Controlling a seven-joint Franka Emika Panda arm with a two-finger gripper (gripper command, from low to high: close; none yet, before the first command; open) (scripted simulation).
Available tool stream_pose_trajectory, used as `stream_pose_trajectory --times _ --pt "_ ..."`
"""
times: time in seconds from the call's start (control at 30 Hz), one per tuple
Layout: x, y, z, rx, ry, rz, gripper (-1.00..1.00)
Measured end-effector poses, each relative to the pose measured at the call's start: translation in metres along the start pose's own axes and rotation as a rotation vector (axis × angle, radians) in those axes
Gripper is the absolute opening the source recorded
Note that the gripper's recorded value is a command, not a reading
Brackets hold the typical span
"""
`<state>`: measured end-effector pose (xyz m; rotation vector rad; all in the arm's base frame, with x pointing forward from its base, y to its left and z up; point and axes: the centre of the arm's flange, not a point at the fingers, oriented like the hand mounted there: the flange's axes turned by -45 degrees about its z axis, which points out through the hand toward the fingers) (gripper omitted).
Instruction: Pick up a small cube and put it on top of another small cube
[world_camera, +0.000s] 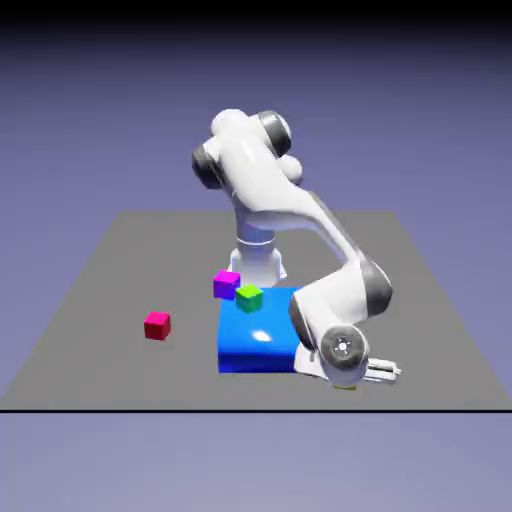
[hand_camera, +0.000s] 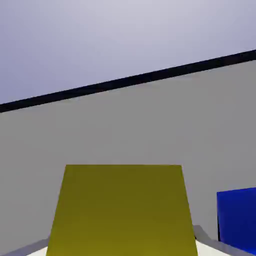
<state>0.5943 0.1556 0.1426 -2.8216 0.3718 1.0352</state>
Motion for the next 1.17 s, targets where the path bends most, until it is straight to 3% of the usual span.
stream_pose_trajectory --times 0.43,0.73,0.87,1.03,1.07,1.17 --pt "0.008 0.251 -0.020 0.013 0.021 0.142 -1.00" --pt "-0.056 0.420 -0.027 0.139 0.062 0.239 -1.00" --pt "-0.113 0.503 0.002 0.225 -0.015 0.281 -1.00" --pt "-0.108 0.500 0.059 0.229 -0.047 0.282 -1.00" --pt "-0.106 0.498 0.073 0.228 -0.047 0.283 1.00" --pt "-0.109 0.501 0.056 0.226 -0.048 0.282 1.00"
